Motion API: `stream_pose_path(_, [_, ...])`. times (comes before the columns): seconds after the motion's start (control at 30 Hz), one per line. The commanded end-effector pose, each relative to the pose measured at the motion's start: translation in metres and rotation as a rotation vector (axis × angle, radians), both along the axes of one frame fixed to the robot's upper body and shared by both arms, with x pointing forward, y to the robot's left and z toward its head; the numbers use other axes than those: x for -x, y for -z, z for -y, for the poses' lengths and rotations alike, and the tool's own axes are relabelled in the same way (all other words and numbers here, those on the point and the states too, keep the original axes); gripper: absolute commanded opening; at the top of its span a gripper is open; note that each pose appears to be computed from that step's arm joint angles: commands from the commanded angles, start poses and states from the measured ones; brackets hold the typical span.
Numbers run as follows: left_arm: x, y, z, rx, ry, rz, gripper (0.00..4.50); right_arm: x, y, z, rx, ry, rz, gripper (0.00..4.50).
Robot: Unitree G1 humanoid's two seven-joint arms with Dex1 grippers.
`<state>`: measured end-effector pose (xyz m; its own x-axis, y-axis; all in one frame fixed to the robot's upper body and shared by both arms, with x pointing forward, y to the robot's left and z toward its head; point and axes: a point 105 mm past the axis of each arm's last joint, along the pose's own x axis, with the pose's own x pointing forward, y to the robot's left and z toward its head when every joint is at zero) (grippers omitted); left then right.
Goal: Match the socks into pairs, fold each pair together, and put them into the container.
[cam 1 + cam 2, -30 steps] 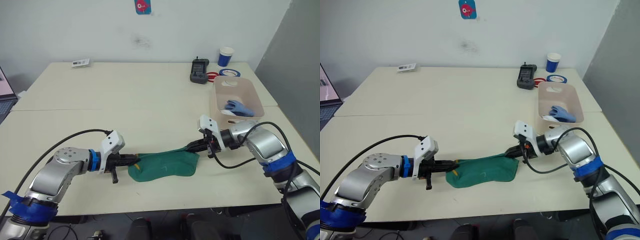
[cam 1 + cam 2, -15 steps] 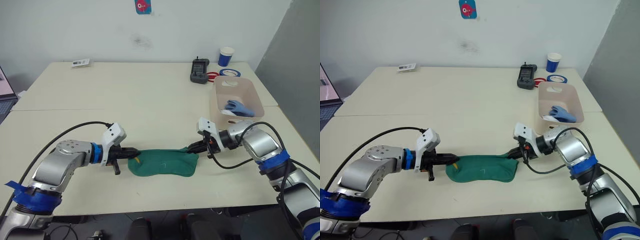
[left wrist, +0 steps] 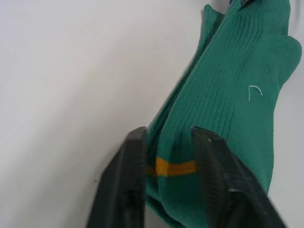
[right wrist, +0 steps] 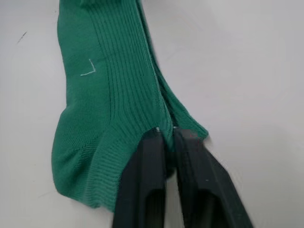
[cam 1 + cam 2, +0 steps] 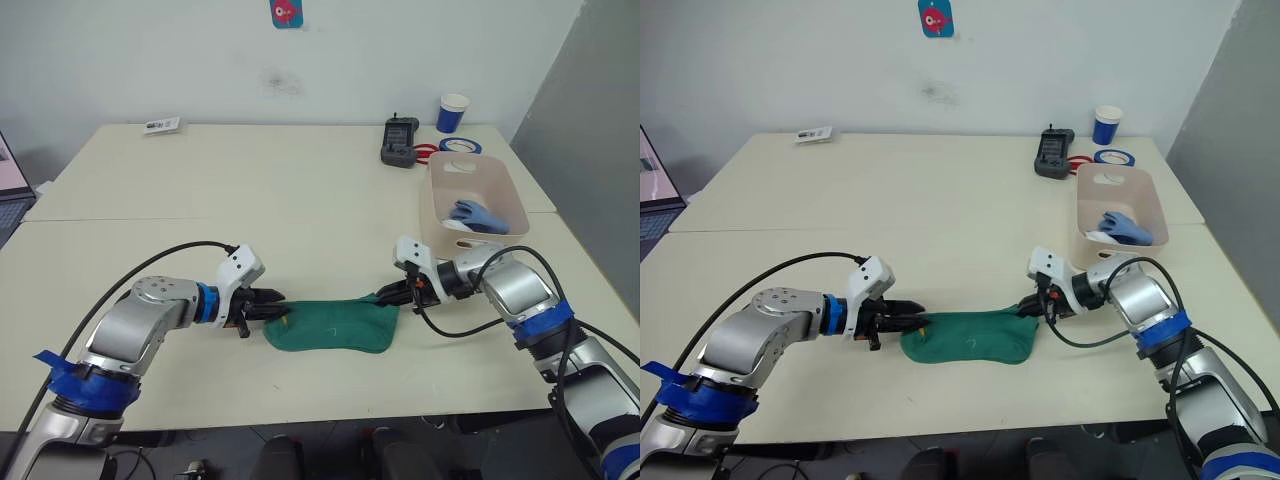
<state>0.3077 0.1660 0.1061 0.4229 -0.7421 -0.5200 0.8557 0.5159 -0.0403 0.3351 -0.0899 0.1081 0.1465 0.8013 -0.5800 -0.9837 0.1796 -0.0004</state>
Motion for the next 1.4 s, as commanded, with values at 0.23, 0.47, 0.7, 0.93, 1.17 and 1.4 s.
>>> stream_pose_path(0.23, [-0.017, -0.043, -0.001, 0.097, -0.057, 0.254, 4.47, -0.009, -0.056, 0.003, -0.161, 0.053, 0.176, 3.6])
stream_pose_path(0.47, [0.018, -0.042, 0.03, 0.158, 0.13, 0.322, 4.47, 0.031, -0.061, -0.021, -0.209, -0.043, 0.3, 3.6])
stream_pose_path(0.7, [0.017, -0.016, 0.034, 0.081, 0.147, 0.342, 2.52, 0.049, -0.018, -0.043, -0.192, -0.071, 0.351, 1.92])
stream_pose_path(0.93, [0.014, 0.011, 0.03, 0.015, 0.123, 0.267, 0.3, 0.035, 0.012, -0.042, -0.161, 0.049, 0.334, 0.0])
stream_pose_path(1.17, [0.008, 0.031, 0.006, -0.026, -0.017, 0.17, 0.03, 0.032, 0.032, -0.013, -0.122, 0.132, 0.253, 0.0])
stream_pose_path(1.4, [0.012, 0.028, 0.011, 0.04, -0.011, 0.167, 0.03, 0.032, 0.024, 0.002, -0.144, 0.171, 0.236, 0.0])
